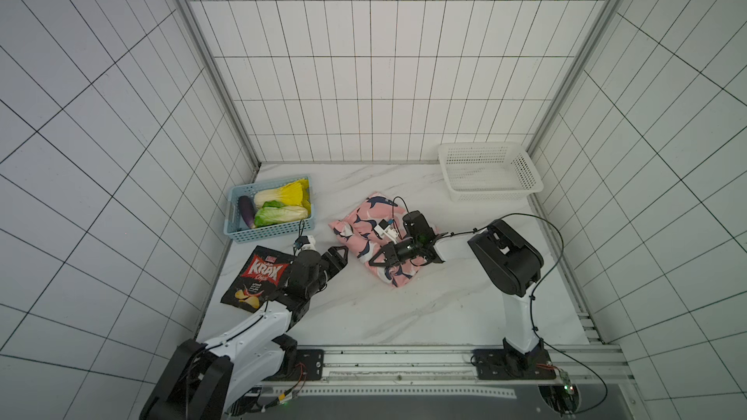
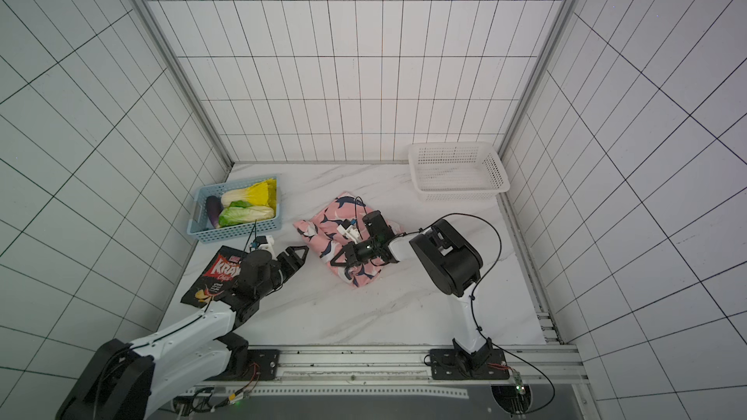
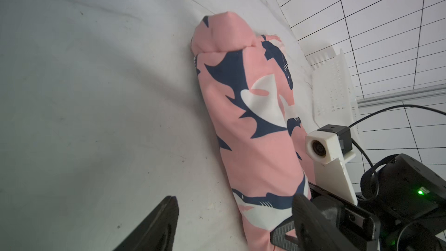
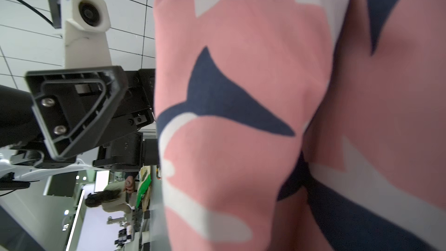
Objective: Roll up the shorts
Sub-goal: Roll the shorts at the center of the board.
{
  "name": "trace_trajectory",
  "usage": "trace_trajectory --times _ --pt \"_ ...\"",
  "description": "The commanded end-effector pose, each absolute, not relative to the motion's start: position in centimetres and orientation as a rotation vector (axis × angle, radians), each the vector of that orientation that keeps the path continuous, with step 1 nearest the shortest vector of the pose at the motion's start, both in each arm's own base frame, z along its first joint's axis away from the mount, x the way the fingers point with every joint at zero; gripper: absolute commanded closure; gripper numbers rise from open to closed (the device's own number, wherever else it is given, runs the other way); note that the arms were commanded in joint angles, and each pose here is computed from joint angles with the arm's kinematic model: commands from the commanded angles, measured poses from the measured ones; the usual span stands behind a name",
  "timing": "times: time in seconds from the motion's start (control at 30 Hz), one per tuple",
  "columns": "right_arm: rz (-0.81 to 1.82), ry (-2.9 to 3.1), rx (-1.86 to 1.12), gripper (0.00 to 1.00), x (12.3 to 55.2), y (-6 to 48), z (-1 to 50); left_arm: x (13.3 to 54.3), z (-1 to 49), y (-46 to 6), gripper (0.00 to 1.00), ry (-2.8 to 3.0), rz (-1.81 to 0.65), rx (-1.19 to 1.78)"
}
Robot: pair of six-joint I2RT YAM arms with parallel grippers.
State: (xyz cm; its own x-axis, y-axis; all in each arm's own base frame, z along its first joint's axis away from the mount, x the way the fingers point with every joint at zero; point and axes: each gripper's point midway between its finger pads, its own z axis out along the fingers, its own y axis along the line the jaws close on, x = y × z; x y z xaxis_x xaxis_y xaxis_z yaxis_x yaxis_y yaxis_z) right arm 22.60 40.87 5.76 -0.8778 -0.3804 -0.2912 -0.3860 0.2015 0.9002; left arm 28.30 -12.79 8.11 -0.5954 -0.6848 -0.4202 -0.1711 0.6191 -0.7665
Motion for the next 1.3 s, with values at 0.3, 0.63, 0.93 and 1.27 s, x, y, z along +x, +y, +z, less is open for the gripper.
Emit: trace_trajectory --times 0.3,0.63,0.93,1.27 --pt "1.982 2.418 -0.645 0.98 22.5 39.6 4.3 34.7 8.3 -15.8 0.18 1.966 -1.05 -0.62" --pt "1.984 2.436 -0.659 0.98 22.3 39.0 3.2 37.4 5.8 -18.2 0.31 1.997 -1.136 -0.592" --pt "1.8 2.594 -0.626 0.75 22.2 37.2 1.0 37.5 5.0 -18.8 1.0 2.011 -1.2 -0.604" --pt "0.671 2.756 -0.881 0.38 23.4 29.3 3.2 35.4 4.2 -17.1 1.0 2.194 -0.933 -0.628"
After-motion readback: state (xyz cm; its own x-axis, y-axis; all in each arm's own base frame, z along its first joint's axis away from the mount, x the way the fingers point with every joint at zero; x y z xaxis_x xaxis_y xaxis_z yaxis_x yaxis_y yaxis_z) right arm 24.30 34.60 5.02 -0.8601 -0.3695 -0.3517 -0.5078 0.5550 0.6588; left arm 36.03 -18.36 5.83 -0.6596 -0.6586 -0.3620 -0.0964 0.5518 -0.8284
